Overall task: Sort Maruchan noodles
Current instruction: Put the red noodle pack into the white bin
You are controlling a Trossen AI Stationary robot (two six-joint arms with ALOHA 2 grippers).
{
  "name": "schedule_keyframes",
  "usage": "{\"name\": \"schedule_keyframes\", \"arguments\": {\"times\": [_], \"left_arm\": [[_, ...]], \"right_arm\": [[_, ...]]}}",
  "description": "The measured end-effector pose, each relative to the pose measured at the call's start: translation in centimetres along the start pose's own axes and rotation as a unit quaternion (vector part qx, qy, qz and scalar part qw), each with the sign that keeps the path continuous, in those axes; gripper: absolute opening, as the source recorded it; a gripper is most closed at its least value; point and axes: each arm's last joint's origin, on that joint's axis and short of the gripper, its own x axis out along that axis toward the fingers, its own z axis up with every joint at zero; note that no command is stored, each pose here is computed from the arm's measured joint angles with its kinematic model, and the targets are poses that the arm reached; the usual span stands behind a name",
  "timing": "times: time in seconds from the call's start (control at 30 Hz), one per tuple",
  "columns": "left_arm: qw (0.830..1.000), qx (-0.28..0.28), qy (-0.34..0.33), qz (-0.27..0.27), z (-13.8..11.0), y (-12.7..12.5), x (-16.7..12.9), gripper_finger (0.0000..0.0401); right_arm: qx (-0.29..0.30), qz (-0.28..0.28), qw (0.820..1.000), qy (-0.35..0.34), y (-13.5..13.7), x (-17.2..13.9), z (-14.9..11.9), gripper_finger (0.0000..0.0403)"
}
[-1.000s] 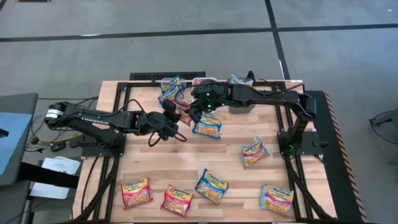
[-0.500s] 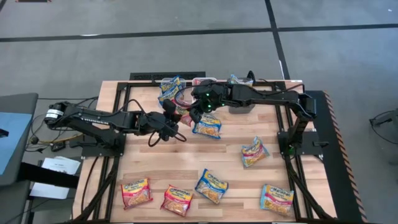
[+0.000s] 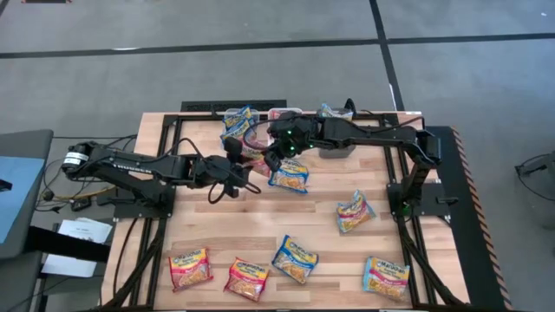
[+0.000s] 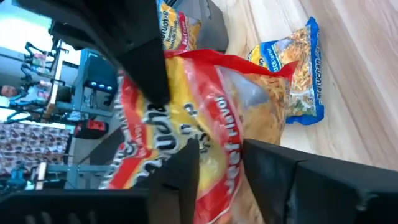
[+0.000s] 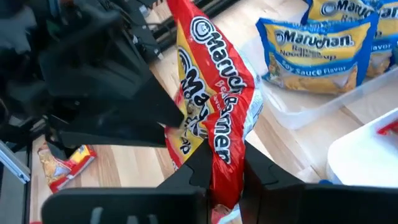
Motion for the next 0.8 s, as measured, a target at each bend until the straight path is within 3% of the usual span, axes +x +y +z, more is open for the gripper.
{"name": "schedule_keyframes", "arguments": {"times": [0.2, 0.53, 0.8], "left_arm": [[0.997, -0.066, 0.015, 0.033, 0.0, 0.3, 0.0, 0.0147], [0.989, -0.133, 0.023, 0.068, -0.2, 0.9, -0.7, 0.0144], [0.967, -0.243, -0.019, 0.071, -0.3, 2.3, -2.6, 0.0143]], "right_arm": [[0.0, -0.015, 1.0, 0.01, -0.8, 0.0, 0.0, 0.0057], [-0.038, -0.055, 0.997, 0.045, -3.6, -0.4, 0.3, 0.0057], [-0.091, -0.082, 0.992, 0.039, -7.2, -1.1, 1.6, 0.0057]]}}
